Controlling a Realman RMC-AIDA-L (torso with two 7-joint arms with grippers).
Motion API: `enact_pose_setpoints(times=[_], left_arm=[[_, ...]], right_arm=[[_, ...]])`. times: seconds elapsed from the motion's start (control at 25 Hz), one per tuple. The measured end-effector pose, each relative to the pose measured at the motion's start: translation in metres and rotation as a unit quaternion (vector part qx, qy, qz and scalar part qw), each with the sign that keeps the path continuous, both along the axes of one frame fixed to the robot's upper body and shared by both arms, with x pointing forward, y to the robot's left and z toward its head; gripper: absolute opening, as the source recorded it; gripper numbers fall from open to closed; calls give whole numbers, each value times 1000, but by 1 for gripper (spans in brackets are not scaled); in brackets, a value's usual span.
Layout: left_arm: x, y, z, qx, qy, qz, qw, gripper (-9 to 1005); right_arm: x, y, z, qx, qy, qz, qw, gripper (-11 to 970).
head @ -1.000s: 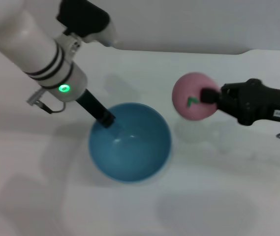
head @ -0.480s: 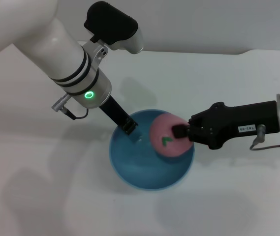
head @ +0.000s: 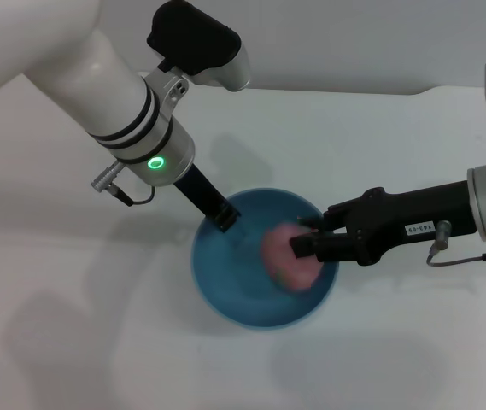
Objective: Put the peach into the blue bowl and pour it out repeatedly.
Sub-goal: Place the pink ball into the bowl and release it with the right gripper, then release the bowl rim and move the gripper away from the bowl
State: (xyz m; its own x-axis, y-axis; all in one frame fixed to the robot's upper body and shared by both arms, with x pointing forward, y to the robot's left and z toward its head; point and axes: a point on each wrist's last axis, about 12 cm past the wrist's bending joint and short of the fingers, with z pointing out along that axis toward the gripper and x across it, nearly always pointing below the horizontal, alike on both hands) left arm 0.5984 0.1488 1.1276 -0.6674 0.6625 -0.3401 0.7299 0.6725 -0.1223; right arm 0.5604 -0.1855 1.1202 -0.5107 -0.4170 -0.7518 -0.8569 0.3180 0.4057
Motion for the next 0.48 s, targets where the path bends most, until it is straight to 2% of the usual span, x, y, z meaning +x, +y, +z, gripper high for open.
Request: enact_pose_setpoints(times=[0.16,0.32,0.48], left_arm=[[0,0,0,0,-1,-1,1000,-1],[0,-1,0,0,-1,-2,1000,-1],[-3,-4,-2,1,2,-7,1000,-1]], right_arm=[[0,1,1,-1,3,-1,1000,343],[3,-9,5,19,1,-30,999,362],[9,-43,8,91,7,-133,987,371]])
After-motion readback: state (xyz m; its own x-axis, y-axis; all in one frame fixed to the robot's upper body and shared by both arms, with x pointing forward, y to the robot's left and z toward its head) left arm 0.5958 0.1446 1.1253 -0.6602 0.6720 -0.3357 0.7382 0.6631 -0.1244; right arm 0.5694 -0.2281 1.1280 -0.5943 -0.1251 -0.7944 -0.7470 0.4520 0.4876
